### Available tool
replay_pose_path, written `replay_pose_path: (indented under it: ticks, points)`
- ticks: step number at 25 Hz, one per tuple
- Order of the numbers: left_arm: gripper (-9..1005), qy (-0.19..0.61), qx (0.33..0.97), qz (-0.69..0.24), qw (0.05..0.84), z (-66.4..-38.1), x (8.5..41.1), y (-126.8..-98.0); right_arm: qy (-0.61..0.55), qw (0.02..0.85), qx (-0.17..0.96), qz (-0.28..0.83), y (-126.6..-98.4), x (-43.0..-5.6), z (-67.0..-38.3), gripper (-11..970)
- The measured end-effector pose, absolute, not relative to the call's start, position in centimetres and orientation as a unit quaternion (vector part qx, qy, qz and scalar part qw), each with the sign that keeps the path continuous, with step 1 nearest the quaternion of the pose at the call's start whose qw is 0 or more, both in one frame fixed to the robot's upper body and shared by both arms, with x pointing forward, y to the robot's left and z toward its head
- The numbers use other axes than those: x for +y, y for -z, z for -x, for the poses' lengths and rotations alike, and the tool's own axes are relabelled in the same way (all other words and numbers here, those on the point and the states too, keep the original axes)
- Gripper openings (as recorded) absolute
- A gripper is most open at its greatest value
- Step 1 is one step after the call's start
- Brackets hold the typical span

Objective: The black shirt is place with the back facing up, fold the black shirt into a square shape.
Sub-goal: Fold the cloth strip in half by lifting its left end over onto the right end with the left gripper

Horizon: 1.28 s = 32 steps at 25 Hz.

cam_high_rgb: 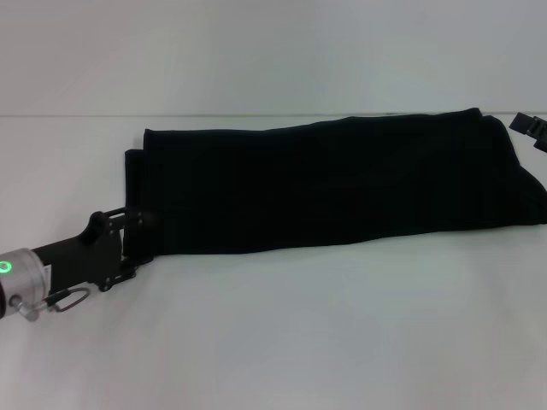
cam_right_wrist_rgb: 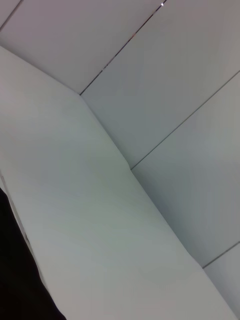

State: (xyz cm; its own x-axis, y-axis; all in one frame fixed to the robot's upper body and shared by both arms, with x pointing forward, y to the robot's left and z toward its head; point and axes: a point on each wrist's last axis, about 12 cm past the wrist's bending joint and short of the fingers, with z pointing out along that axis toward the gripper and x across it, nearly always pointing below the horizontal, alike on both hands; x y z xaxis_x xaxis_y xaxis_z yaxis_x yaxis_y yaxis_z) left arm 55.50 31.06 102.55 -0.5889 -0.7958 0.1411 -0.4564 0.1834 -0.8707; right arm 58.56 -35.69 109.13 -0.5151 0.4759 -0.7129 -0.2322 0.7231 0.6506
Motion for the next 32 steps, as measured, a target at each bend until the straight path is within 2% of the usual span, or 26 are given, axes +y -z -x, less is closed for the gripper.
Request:
replay_pose_path:
  ticks: [10, 22, 32]
  points:
    - [642, 0.478, 0.758, 0.402, 0.188, -57.5, 28.9, -103.2, -0.365, 0.486, 0.790, -0.076, -109.1, -35.7, -58.5, 864]
    - [634, 0.479, 0.756, 0.401, 0.195, -57.8, 28.3, -103.2, -0.366, 0.488, 0.789, -0.078, -109.2, -35.8, -58.5, 863]
    - [432, 0.476, 0.761, 0.397, 0.193, -57.7, 28.4, -103.2, -0.365, 0.489, 0.788, -0.085, -109.0, -36.1, -58.2, 862]
